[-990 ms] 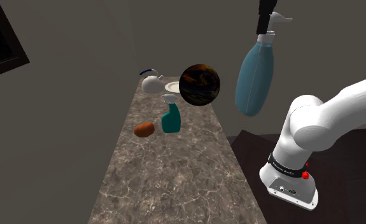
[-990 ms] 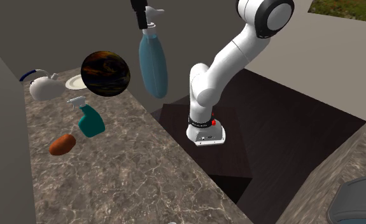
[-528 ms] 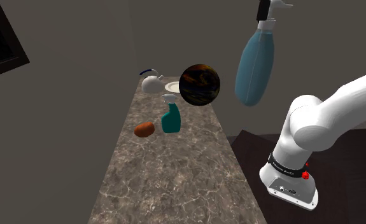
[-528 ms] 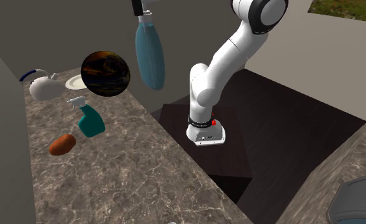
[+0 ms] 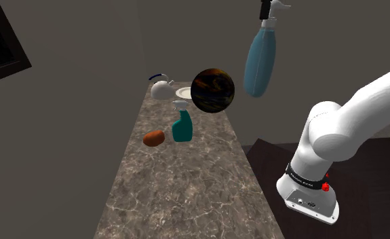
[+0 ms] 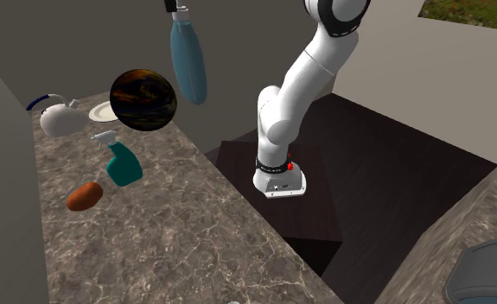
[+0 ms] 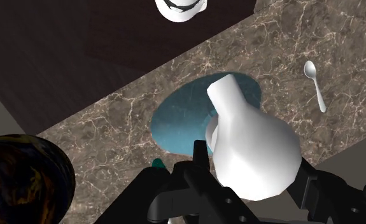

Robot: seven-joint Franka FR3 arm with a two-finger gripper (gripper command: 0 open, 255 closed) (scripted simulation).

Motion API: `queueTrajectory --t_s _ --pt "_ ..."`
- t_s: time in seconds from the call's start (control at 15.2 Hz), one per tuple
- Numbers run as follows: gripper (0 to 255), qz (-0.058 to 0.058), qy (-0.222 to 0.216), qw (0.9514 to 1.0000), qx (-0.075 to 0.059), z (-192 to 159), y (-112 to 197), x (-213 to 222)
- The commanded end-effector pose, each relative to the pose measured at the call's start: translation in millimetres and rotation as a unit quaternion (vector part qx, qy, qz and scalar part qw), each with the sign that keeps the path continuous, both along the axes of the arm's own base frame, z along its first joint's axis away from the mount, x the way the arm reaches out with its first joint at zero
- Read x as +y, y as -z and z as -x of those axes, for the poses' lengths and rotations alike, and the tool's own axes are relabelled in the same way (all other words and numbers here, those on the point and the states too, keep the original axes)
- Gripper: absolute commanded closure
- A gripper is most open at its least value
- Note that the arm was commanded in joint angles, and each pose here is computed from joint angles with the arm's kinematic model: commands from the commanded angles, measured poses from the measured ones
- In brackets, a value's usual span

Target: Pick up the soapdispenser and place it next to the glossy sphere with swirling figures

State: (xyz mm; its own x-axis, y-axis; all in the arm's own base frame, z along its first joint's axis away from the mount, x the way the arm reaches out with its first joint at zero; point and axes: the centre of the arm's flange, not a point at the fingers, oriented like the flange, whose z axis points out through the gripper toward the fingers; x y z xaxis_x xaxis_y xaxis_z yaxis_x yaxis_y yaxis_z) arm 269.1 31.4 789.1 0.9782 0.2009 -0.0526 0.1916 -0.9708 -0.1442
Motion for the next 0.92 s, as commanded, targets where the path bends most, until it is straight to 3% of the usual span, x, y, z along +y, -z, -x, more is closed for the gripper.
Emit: queueTrajectory --t_s 0.0,0.86 --pt "255 0.000 0.000 1.0000 0.000 -17 -1 -21" --pt "255 0.000 0.000 1.0000 0.000 -120 -2 -158"
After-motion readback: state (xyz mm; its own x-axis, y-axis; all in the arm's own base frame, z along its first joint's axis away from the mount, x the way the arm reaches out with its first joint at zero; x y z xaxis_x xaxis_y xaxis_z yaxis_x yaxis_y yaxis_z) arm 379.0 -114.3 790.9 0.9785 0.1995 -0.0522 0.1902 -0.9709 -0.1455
